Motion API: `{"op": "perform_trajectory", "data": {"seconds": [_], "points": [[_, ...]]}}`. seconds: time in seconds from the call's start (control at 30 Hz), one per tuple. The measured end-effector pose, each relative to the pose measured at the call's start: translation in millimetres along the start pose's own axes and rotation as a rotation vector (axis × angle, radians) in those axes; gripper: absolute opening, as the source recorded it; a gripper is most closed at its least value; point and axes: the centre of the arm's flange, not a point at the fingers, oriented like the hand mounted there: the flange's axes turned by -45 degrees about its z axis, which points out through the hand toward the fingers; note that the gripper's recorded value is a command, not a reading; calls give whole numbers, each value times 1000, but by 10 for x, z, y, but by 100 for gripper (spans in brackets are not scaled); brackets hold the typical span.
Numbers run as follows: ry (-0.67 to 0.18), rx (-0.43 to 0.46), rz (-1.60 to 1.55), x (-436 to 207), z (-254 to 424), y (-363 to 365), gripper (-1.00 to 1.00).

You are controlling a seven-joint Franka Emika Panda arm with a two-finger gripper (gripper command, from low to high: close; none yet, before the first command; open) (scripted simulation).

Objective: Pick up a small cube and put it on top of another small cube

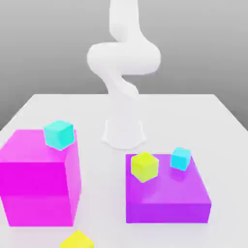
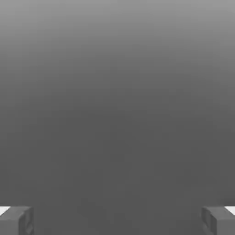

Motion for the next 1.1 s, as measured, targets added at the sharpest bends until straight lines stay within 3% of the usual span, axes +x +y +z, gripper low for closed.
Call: {"op": "perform_trajectory", "data": {"seconds": [0.47,0.93,1.1], "points": [[-335,135,-363,-482,2464,442,0],[-653,293,-721,-2049,4354,875,0],[-686,312,-760,-2589,4886,916,0]]}}
